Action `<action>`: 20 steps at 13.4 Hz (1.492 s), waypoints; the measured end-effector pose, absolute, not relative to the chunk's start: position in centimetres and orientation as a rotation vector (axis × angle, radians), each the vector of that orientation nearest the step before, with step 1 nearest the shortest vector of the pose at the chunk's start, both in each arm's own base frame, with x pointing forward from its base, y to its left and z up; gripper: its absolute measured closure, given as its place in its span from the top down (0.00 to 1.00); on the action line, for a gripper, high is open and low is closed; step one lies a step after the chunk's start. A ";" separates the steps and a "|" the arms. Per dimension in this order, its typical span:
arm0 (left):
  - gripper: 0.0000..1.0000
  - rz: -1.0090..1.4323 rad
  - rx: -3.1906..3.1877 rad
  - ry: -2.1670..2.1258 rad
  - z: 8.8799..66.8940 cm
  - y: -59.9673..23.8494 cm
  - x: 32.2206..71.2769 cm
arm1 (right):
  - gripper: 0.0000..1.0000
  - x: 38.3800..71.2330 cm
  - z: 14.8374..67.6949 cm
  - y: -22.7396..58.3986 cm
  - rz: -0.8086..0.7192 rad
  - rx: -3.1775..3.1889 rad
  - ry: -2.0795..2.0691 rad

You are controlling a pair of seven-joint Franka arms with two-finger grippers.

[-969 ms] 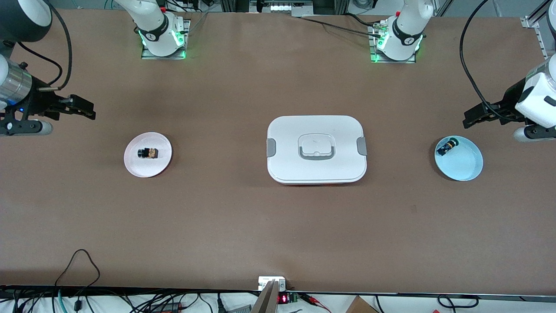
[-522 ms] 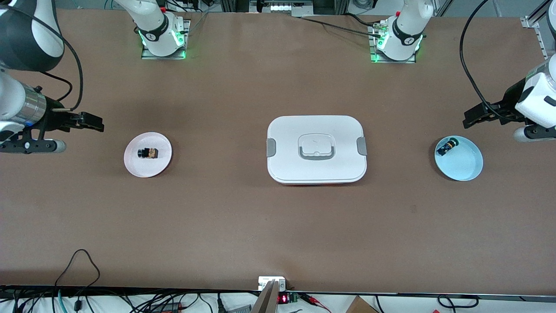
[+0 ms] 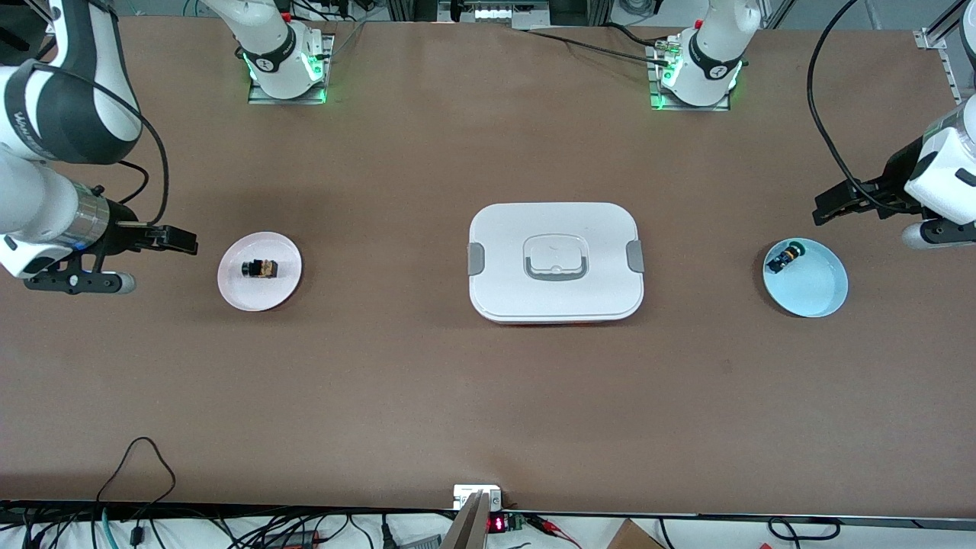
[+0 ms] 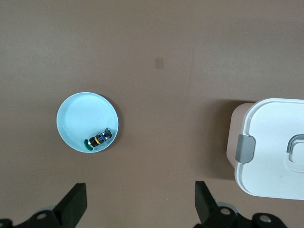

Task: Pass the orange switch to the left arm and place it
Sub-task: 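Move the right gripper over the orange switch in the white dish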

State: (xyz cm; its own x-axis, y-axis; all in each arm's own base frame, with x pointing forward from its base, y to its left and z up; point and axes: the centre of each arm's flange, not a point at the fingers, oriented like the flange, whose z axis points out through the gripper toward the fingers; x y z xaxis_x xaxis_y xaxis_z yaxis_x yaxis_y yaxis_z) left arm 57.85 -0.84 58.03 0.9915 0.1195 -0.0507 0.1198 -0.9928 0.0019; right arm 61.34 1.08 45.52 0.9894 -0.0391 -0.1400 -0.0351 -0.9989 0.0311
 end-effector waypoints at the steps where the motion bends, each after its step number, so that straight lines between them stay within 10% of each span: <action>1: 1.00 -0.079 3.130 0.188 58.0 -0.8 57.8 | 1.00 61.2 44.6 1.1 -0.216 3.102 -0.056; 20: 1.00 -0.080 3.130 0.194 58.0 -0.6 57.9 | 1.00 58.1 28.1 3.6 -0.223 3.101 0.020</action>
State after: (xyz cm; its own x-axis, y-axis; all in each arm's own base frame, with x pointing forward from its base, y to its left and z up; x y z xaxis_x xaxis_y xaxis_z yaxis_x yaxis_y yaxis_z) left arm 57.87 -0.62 57.99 0.9910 0.1235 -0.0515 0.1237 -0.9923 0.0016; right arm 58.08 3.57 28.08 0.9896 0.0105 -0.1433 0.0152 -0.9994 0.0314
